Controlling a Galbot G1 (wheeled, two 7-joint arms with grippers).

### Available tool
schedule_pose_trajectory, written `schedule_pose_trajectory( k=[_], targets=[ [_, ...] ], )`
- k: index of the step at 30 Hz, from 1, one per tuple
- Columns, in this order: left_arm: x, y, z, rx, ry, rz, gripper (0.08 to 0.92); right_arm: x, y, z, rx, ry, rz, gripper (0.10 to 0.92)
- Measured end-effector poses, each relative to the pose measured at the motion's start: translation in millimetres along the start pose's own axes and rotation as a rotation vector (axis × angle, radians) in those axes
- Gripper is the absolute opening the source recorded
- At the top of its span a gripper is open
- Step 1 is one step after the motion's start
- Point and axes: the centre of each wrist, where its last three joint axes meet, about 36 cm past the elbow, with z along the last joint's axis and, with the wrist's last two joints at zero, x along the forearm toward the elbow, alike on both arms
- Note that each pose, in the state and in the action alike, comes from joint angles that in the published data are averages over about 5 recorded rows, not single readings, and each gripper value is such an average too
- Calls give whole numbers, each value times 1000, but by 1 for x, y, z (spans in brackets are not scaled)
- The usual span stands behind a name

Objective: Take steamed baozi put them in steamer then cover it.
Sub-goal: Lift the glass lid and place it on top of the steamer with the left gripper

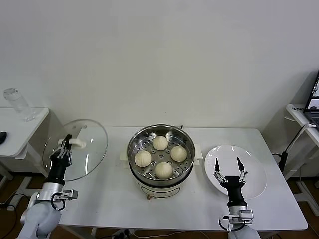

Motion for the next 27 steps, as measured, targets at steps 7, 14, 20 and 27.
schedule_pose_trajectory(
  k=[7,14,20,27],
  targets=[
    [-13,37,-73,70,-91,-71,193,-3,0,1,1,22,21,823],
    [-19,50,-152,151,-144,-54,193,-5,0,4,-1,39,40,823],
    [-21,61,-205,178,-168,8,193,-6,3,7,2,55,56,823],
    [-20,63,-250,183,-159,119,193,-8,3,10,10,65,71,823]
  ],
)
